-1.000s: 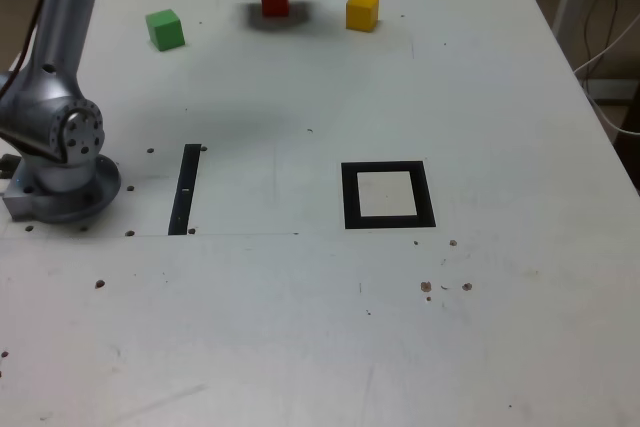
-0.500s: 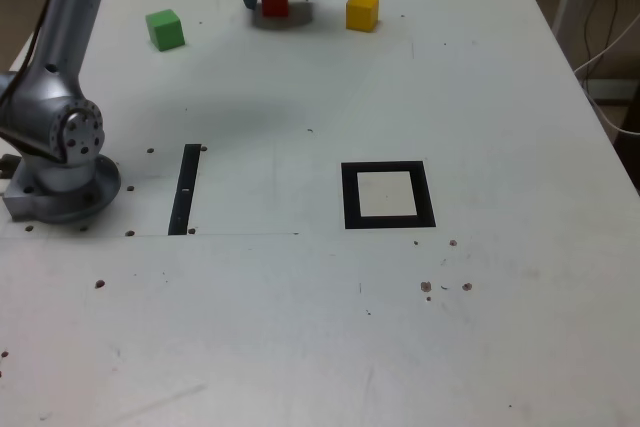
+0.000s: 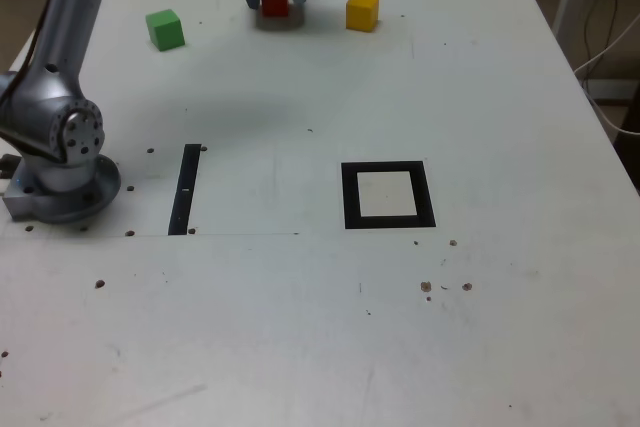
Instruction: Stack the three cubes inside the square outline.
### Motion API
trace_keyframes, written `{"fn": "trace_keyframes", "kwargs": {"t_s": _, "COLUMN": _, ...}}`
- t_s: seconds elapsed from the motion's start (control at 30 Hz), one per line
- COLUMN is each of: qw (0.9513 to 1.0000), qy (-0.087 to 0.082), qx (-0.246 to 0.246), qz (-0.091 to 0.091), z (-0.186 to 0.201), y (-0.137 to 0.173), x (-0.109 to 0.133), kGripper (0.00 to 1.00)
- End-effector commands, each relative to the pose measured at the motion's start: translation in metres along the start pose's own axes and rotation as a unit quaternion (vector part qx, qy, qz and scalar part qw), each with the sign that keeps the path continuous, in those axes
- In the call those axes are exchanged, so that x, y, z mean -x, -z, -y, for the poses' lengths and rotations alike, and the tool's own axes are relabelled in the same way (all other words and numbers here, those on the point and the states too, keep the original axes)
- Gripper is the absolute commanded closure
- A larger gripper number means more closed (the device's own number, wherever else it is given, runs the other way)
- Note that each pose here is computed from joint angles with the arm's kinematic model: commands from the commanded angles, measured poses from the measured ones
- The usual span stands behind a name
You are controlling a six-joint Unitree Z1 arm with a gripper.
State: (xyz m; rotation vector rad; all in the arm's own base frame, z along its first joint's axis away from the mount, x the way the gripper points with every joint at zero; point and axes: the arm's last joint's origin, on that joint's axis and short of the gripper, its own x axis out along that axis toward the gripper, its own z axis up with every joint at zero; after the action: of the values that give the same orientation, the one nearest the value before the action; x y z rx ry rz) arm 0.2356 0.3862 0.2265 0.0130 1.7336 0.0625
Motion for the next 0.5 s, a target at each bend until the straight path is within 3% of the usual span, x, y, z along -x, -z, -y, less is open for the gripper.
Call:
{"fn": "trace_keyframes", "kwargs": {"t_s": 0.0, "qw": 1.0000, "qy": 0.002, "qx": 0.000, "qz": 0.002, "z": -0.0021, "y": -0.0003, "x": -0.0005, "kGripper": 0.49}}
{"fn": "trace_keyframes", "kwargs": {"t_s": 0.27, "qw": 0.9999, "qy": 0.015, "qx": 0.000, "qz": 0.008, "z": -0.0058, "y": -0.0023, "x": -0.0072, "kGripper": 0.50}}
{"fn": "trace_keyframes", "kwargs": {"t_s": 0.47, "qw": 0.9997, "qy": 0.017, "qx": 0.000, "qz": 0.015, "z": -0.0074, "y": -0.0038, "x": -0.0091, "kGripper": 0.60}}
